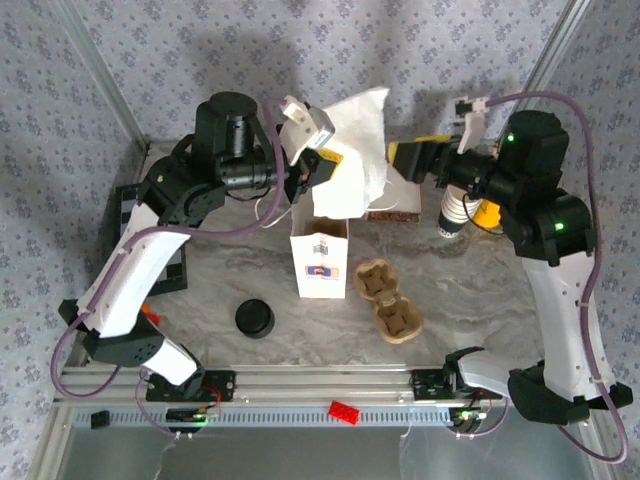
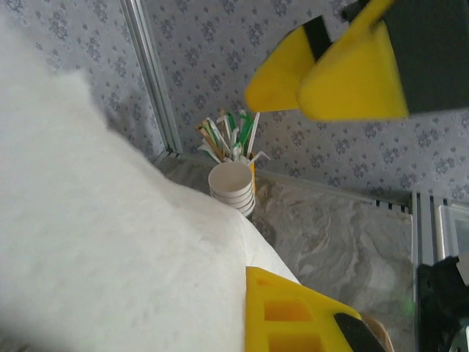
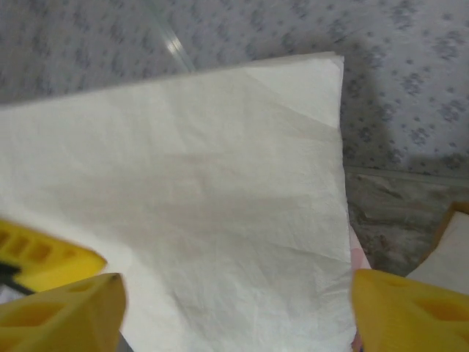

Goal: Pack the takeout coffee

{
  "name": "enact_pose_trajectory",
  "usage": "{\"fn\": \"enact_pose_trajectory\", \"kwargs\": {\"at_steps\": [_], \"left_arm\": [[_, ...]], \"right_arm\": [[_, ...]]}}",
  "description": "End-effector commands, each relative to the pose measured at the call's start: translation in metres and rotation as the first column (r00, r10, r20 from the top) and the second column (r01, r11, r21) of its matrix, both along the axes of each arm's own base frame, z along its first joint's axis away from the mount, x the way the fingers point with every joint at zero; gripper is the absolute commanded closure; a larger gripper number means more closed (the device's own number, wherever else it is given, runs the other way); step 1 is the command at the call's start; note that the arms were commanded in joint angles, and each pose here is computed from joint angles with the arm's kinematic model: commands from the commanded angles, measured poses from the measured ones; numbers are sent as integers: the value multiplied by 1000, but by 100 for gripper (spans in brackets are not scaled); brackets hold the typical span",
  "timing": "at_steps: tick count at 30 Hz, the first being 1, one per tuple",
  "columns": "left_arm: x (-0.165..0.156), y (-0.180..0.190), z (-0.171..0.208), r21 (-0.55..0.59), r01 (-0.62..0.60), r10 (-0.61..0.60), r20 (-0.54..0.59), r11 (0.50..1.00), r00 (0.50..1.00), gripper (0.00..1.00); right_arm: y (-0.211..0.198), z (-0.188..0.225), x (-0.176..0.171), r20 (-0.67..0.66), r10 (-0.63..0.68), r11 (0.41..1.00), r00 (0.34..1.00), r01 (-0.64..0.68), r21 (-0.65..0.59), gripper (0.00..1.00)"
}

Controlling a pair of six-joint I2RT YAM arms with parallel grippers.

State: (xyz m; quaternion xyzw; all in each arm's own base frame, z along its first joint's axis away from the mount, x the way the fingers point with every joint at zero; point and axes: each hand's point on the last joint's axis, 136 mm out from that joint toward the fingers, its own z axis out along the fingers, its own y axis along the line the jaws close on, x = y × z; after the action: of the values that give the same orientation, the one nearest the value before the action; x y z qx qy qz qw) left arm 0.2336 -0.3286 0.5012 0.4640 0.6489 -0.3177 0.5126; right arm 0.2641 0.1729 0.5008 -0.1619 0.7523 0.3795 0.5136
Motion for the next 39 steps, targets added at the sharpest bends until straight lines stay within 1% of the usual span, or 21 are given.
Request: {"fn": "enact_pose_trajectory", "kwargs": {"at_steps": [1,3,4,5,7,9,10,14,17,18,20,23,24,27,28,30,32,33,35,37,39], "left_arm": [[-4,15,1,31,-4,3,26,1000,1000,100],[-6,16,3,27,22,-23,41,999,999,100],[-7,16,3,27,28,-30,53,999,998,100],[-6,16,4,30,32,-34,64,999,997,100],[-4,14,4,31,40,-42,71,999,997,100],[0,13,6,21,34,-35,78,999,996,100],[2,12,6,17,32,-33,78,999,996,100],[6,9,12,-8,28,-27,85,1000,996,100],[6,8,17,-35,26,-24,81,999,996,100],[7,7,18,-45,23,-19,78,999,997,100],[12,6,21,-69,1,5,78,998,997,100],[18,5,21,-100,-33,37,46,994,998,100],[20,5,24,-120,-43,48,38,992,998,100],[27,3,25,-166,-83,84,-5,983,996,100],[30,3,26,-181,-99,97,-18,978,995,100],[31,2,26,-196,-110,105,-37,974,994,100],[32,3,25,-200,-120,115,-41,972,993,100],[32,4,25,-200,-127,121,-43,972,992,100],[30,6,23,-200,-130,123,-44,971,991,100],[29,9,24,-213,-139,132,-46,967,990,100],[30,10,19,-218,-152,143,-58,964,988,100]], "right_arm": [[19,-4,-10,141,156,985,978,-144,-94,10],[24,-12,-10,145,184,980,972,-171,-101,4],[28,-15,-8,129,193,980,973,-183,-83,2],[36,-18,-11,112,230,972,967,-223,-71,0],[49,-23,-21,102,279,958,955,-271,-89,0],[59,-25,-30,94,302,953,949,-297,-67,1],[60,-24,-29,86,298,955,951,-295,-40,0],[61,-30,-21,-47,257,965,965,-254,69,1],[56,-48,-11,-153,192,981,969,-186,58,0],[58,-48,-9,-167,193,980,967,-181,84,0],[69,-45,-14,-175,252,964,952,-231,136,0],[79,-44,-20,-173,284,954,943,-260,148,0],[79,-45,-18,-183,275,957,944,-250,148,1],[83,-49,-13,-203,279,955,938,-249,163,13],[84,-50,-11,-209,279,954,937,-246,172,18],[85,-51,-9,-222,277,955,935,-242,174,29],[82,-53,-7,-230,258,961,938,-223,165,36],[80,-54,-8,-238,253,962,938,-217,167,42],[71,-52,-3,-231,210,971,950,-174,166,59],[69,-45,-1,-209,195,972,958,-160,172,73],[71,-42,-4,-210,217,967,953,-180,183,83]]}}
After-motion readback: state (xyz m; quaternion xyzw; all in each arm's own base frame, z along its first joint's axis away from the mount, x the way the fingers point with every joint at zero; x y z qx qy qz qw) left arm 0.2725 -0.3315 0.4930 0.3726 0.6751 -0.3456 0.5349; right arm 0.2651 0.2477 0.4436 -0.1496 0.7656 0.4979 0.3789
